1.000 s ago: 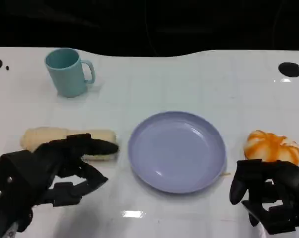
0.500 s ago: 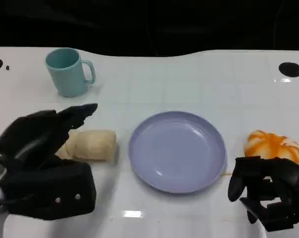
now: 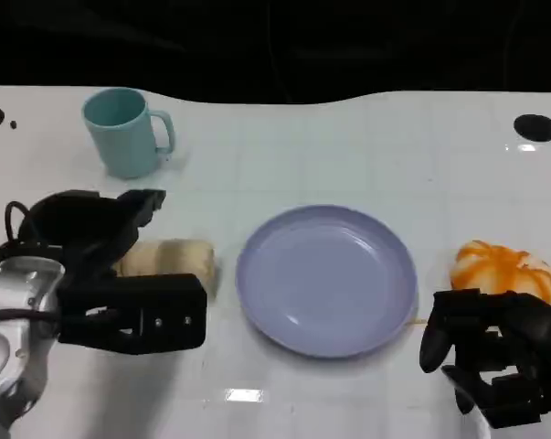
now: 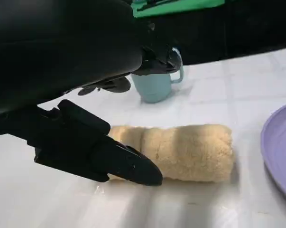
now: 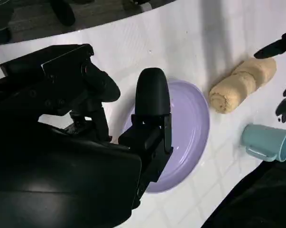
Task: Grasp the towel on the left side of the plate with the left hand and place it into the plate.
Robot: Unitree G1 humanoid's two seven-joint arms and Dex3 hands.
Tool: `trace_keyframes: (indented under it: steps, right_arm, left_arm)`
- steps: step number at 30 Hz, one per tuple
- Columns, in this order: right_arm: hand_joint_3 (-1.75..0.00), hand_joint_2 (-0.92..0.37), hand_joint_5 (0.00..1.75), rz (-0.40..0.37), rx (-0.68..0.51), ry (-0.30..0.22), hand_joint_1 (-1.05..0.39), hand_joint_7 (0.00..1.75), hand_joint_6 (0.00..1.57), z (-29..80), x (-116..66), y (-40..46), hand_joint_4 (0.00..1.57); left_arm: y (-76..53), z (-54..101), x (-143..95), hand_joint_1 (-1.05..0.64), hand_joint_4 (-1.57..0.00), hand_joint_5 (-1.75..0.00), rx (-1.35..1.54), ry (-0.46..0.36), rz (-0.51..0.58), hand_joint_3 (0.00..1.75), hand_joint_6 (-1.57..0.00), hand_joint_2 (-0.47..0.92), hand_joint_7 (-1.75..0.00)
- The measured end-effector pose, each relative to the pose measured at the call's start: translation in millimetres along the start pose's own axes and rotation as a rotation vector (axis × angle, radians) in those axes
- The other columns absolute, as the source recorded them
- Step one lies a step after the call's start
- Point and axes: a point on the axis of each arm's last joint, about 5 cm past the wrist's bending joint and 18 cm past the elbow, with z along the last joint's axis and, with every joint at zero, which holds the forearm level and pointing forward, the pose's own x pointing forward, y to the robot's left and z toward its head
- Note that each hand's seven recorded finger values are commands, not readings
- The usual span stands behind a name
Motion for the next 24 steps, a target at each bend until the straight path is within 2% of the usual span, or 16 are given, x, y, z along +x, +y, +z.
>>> trace_keyframes:
  steps: [8,14,17,19,21,22,23,24]
  right_arm:
    - [-0.92,-0.71,1.71,0.007,-0.002,-0.001,0.09,1.46,0.64,-0.1,0.2,2.0,0.64]
    - [-0.93,-0.7,1.71,0.007,-0.002,-0.001,0.08,1.46,0.64,-0.1,0.2,2.4,0.65]
    - [-0.95,-0.69,1.72,0.006,-0.002,-0.002,0.09,1.46,0.64,0.0,0.1,2.6,0.65]
    - [-0.96,-0.68,1.71,0.006,-0.003,-0.003,0.08,1.46,0.64,0.0,0.1,2.6,0.65]
    - [-0.97,-0.68,1.7,0.006,-0.005,-0.007,0.08,1.45,0.64,0.2,0.0,2.7,0.65]
    - [-0.97,-0.68,1.7,0.006,-0.004,-0.007,0.08,1.45,0.64,0.1,0.0,2.7,0.65]
    - [-0.97,-0.67,1.7,0.006,-0.004,-0.007,0.08,1.45,0.64,0.0,0.0,2.7,0.65]
    - [-0.97,-0.67,1.7,0.006,-0.004,-0.007,0.08,1.45,0.64,0.0,0.0,2.7,0.64]
  left_arm:
    - [-9.8,1.3,26.8,-0.58,-0.36,-0.06,0.042,0.039,-0.106,0.0,-0.24,0.91,-0.01]
    - [-21.2,0.1,44.4,-0.52,-0.32,-0.02,0.058,0.049,-0.201,0.05,-0.22,0.92,0.0]
    - [-25.0,-1.7,49.5,-0.47,-0.39,-0.05,0.058,0.057,-0.25,0.08,-0.28,0.92,-0.03]
    - [-26.2,-1.8,52.1,-0.38,-0.63,-0.17,0.058,0.052,-0.252,0.13,-0.4,0.92,-0.06]
    - [-29.8,-3.8,52.4,-0.31,-0.67,-0.74,0.048,0.038,-0.222,0.2,-0.57,0.92,-0.04]
    - [-32.6,-4.9,52.1,-0.26,-0.71,-0.98,0.047,0.029,-0.198,0.25,-0.72,0.92,-0.07]
    - [-35.5,-5.7,51.7,-0.24,-0.75,-1.07,0.045,0.017,-0.17,0.27,-0.8,0.92,-0.09]
    - [-38.5,-6.4,51.2,-0.22,-0.78,-1.26,0.038,0.004,-0.144,0.25,-0.95,0.92,-0.12]
